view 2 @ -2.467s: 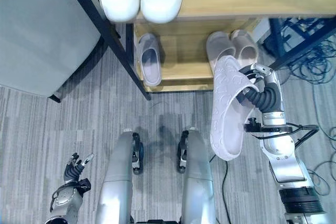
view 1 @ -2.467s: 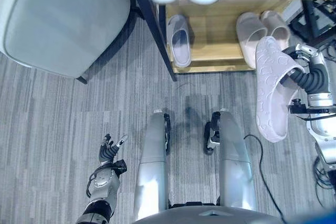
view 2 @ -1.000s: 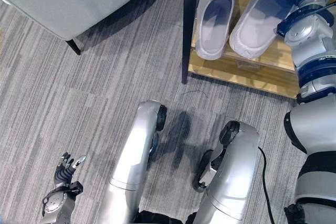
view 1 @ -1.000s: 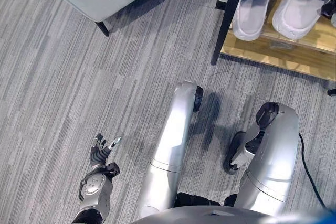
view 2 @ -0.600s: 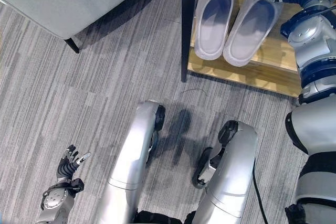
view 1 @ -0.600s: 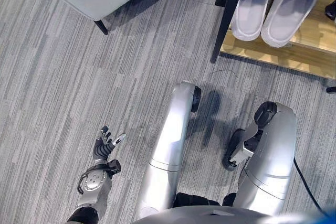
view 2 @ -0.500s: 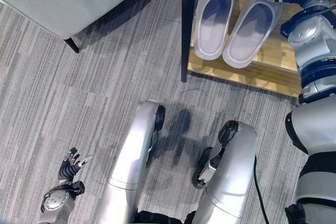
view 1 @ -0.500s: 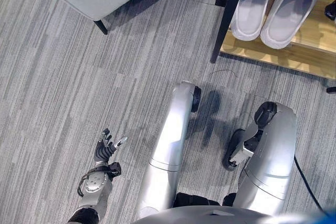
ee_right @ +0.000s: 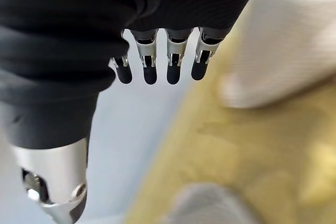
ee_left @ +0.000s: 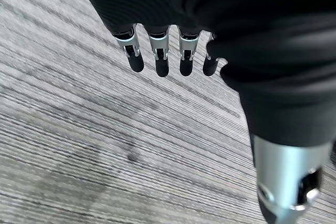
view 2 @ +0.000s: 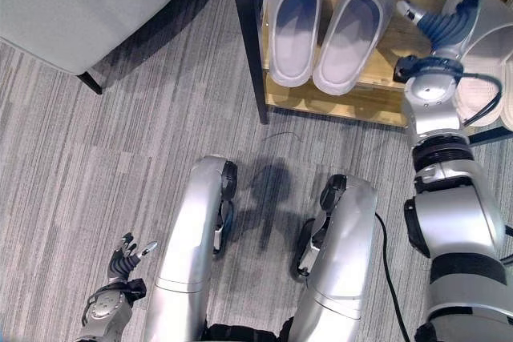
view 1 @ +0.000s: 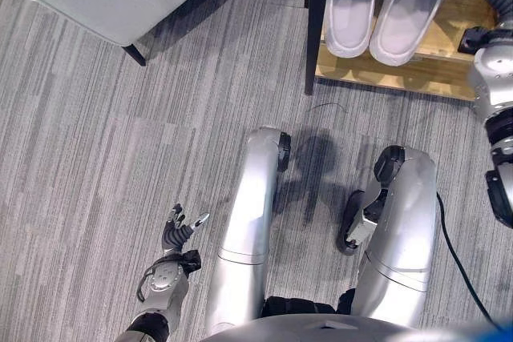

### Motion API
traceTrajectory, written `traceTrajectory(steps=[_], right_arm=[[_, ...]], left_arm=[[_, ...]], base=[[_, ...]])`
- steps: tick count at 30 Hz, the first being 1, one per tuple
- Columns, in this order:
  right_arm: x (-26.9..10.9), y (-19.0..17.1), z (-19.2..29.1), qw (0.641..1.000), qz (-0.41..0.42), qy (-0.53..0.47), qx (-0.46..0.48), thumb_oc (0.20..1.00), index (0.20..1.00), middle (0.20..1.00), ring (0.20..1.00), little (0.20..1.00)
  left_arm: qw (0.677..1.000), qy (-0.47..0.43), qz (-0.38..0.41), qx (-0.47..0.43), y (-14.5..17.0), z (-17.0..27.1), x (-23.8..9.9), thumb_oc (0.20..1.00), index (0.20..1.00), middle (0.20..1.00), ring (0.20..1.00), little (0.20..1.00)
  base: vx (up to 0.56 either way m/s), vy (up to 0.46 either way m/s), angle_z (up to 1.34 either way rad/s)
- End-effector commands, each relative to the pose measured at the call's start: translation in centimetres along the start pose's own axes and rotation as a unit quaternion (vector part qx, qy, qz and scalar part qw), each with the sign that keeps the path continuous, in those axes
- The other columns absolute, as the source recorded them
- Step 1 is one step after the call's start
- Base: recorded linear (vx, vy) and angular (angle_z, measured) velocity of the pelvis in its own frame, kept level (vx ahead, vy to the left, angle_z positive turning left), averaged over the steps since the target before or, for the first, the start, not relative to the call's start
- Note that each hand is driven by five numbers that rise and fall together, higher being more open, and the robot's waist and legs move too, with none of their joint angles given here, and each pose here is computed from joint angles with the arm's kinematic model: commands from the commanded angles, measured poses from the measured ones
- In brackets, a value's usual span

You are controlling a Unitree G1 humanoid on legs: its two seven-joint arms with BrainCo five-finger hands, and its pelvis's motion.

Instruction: Arrange the slippers neatly on the shoe rack.

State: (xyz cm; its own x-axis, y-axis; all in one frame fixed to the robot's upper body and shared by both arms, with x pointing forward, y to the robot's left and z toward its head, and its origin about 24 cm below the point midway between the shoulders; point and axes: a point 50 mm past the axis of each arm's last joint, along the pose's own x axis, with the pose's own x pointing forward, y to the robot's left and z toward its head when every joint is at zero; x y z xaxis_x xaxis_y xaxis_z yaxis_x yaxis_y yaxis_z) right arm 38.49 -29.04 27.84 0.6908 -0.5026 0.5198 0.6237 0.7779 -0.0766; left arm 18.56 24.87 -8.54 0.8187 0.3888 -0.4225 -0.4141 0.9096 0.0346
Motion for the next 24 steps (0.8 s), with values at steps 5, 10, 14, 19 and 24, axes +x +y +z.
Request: traceTrajectory(steps=[5, 10, 14, 19, 24], right_arm=[[0.8, 0.9, 2.7, 0.996, 0.014, -0.031, 0.077, 1.000, 1.000, 1.000, 1.000, 1.000], [0.7, 1.9, 2.1, 0.995, 0.030, -0.003, 0.095, 1.000, 1.000, 1.000, 1.000, 1.000], [0.5, 2.8, 1.8, 0.994, 0.048, 0.011, 0.099, 1.000, 1.000, 1.000, 1.000, 1.000], [0.6, 3.4, 2.5, 0.994, 0.066, 0.004, 0.091, 1.000, 1.000, 1.000, 1.000, 1.000], [0.6, 4.1, 3.0, 0.991, 0.089, 0.003, 0.095, 1.000, 1.000, 1.000, 1.000, 1.000]], left_arm=[[0.996, 0.055, 0.036, 0.053, 1.5, -2.8, -0.7, 1.000, 1.000, 1.000, 1.000, 1.000], [0.995, 0.059, 0.038, 0.068, 2.3, -2.9, -0.8, 1.000, 1.000, 1.000, 1.000, 1.000], [0.994, 0.074, 0.045, 0.067, 2.7, -3.5, -1.0, 1.000, 1.000, 1.000, 1.000, 1.000], [0.993, 0.085, 0.048, 0.065, 3.1, -3.9, -1.2, 1.000, 1.000, 1.000, 1.000, 1.000], [0.993, 0.083, 0.042, 0.074, 3.3, -3.6, -0.9, 1.000, 1.000, 1.000, 1.000, 1.000]], base=[[0.00, 0.001, -0.01], [0.00, 0.004, -0.02], [0.00, 0.003, -0.01], [0.00, 0.000, 0.00], [0.00, 0.000, 0.00]])
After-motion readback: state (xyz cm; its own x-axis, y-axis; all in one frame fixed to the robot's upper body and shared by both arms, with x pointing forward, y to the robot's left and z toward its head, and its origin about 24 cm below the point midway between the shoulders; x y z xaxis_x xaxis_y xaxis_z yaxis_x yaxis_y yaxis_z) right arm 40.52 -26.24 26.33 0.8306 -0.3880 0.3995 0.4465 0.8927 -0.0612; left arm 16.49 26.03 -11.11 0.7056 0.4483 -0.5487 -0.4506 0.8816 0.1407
